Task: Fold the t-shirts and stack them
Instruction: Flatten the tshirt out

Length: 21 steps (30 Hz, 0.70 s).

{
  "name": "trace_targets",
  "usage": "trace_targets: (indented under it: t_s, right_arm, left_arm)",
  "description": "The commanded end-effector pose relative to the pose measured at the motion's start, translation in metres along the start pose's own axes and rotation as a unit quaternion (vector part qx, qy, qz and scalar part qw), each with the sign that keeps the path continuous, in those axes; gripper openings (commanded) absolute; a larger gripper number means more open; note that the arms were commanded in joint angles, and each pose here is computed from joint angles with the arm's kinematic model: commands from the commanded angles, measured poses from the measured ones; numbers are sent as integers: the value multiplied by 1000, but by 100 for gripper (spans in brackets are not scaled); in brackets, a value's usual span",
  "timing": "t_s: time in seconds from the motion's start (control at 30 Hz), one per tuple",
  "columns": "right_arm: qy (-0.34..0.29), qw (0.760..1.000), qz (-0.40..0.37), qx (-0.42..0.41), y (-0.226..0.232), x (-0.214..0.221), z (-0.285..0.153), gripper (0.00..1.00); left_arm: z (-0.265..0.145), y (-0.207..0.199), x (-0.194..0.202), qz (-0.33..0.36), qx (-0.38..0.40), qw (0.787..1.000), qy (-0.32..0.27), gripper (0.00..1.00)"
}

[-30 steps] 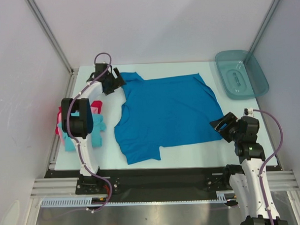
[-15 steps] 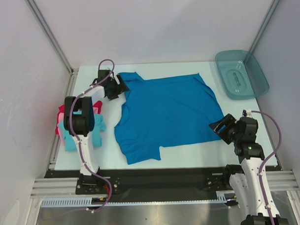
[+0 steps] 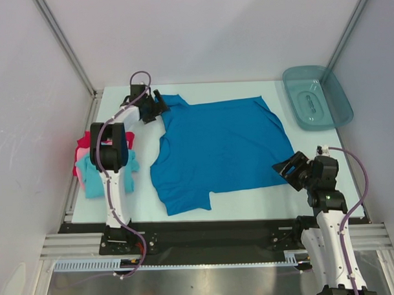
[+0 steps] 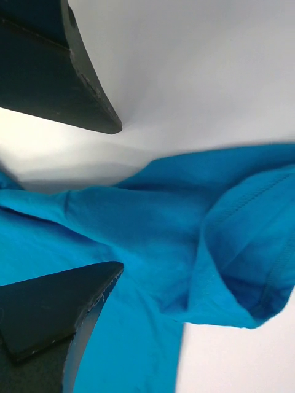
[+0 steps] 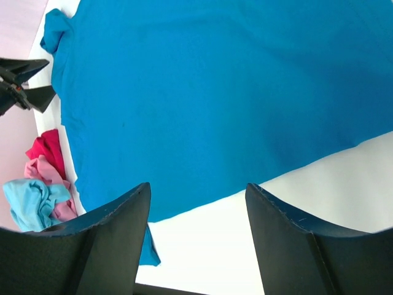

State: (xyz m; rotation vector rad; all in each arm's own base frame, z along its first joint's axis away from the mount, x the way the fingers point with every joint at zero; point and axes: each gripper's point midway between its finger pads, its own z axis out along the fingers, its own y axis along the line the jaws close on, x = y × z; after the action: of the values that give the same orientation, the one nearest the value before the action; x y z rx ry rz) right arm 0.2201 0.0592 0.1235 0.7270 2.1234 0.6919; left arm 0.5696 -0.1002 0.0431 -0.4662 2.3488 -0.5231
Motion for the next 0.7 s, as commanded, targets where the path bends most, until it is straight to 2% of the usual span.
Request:
trace_targets:
  t_s: [0.0,0.27,0.47,0.67]
  right_arm:
    - [6,1000,-11,-23,8,2,0,69]
    - [15,998,0,-63,21,5,1,69]
    - [23,997,1,-80,26,8,-2,69]
    - [27,995,6,-97,32,10,-2,69]
  left_arm:
    - [5,0,-11,-22,-6,1000,-2,91]
    - [7,2,-20,-66,-9,998,-2,88]
    - [9,7,-11,-87,-15,996,7,86]
    - [14,-6,10,-71,-16,997,19,84]
